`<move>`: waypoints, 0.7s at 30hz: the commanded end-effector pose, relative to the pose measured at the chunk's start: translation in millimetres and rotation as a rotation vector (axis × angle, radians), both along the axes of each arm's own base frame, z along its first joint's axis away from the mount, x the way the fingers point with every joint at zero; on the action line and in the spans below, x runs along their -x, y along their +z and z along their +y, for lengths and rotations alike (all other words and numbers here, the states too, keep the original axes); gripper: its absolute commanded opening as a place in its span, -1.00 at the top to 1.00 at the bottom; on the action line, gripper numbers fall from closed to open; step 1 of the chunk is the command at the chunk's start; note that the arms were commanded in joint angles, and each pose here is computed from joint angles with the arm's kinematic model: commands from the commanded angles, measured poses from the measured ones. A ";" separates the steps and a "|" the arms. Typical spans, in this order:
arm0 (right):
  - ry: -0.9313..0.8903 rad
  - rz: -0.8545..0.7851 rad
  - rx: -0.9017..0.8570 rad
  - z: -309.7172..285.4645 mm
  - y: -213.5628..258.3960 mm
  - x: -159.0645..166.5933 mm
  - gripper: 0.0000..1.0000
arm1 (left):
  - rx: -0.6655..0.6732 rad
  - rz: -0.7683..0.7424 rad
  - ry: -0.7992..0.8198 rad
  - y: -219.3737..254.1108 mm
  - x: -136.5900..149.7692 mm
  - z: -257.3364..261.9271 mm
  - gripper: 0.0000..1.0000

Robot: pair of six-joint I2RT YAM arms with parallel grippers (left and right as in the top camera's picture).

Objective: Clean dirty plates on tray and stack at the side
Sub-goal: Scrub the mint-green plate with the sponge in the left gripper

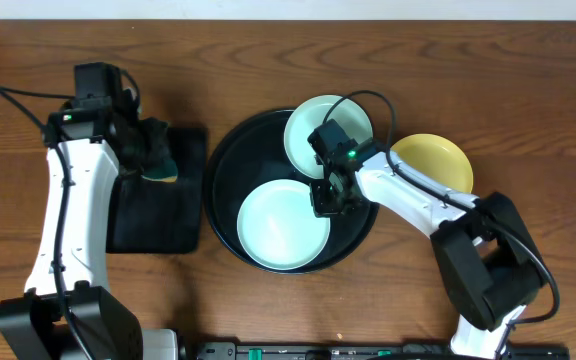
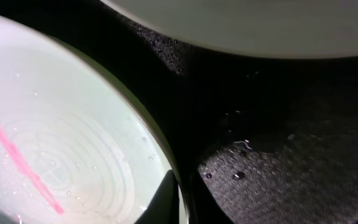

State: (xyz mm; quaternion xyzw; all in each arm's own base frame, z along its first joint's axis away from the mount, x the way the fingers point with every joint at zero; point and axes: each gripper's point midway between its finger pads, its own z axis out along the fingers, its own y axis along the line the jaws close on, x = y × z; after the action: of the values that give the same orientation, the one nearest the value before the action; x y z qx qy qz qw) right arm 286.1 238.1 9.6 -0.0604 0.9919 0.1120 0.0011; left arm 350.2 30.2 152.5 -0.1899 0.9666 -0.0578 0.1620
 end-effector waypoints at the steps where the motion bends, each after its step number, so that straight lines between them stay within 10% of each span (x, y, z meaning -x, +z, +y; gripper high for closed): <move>1: 0.006 0.044 0.017 2.6 -15.5 8.3 0.98 | -0.010 0.013 -0.043 -3.5 1.3 -14.4 0.85; 21: -0.093 0.042 0.051 -5.4 -15.9 3.1 0.98 | 0.053 0.147 0.017 -72.4 42.9 -112.3 0.85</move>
State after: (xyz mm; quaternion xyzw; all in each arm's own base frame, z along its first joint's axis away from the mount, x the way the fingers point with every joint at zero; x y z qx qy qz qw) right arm 283.0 240.5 5.3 -0.0270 0.9926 0.1176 -0.0146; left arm 319.5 -69.4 101.6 -0.1765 0.9764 -0.0761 0.0989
